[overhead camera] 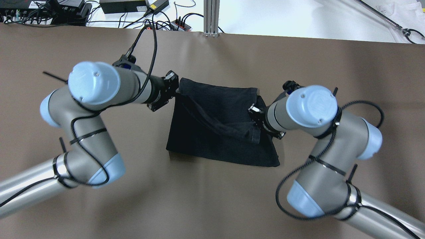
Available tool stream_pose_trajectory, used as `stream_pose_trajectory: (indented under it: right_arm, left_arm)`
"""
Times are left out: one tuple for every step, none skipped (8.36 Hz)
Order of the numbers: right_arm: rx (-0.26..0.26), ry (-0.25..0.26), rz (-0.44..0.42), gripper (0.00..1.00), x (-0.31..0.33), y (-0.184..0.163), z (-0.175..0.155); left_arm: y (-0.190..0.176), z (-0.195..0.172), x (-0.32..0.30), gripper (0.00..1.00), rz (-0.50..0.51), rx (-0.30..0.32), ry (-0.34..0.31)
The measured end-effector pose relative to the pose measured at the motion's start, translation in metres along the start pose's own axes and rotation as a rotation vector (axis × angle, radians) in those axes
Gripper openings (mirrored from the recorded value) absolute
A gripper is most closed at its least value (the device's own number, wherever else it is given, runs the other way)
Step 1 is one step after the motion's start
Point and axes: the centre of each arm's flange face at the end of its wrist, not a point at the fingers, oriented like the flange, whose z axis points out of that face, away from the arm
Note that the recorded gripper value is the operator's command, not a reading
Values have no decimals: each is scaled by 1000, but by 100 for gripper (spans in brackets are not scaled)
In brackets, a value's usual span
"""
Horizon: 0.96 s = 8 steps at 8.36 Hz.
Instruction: Fold clothes
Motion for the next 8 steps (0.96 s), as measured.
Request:
stream_pose_trajectory:
  right_arm:
    - [12,8,-14,5,-22,-36,37]
    - [28,11,-35,95,-42,-74,78]
    - [45,19,-68,95,-53,-110,106]
    - [60,36,-124,95,-62,-148,122]
    - [75,48,-193,95,-69,-179,128]
    - [85,48,-237,95,-76,-196,126]
    - [94,42,-275,95,-83,-206,120]
    - [102,41,-304,95,-86,-214,116]
  left_arm:
    - [-27,29,35,0,-14,27,-9]
    - [-56,68,58,92,-24,54,-14]
    - [-82,110,67,100,-20,77,-9]
    - [-108,149,63,100,19,114,6]
    - [-127,172,56,100,77,148,14]
    - [-136,180,53,100,111,169,18]
    - [-140,184,52,100,129,181,21]
    - [-141,185,52,100,136,185,23]
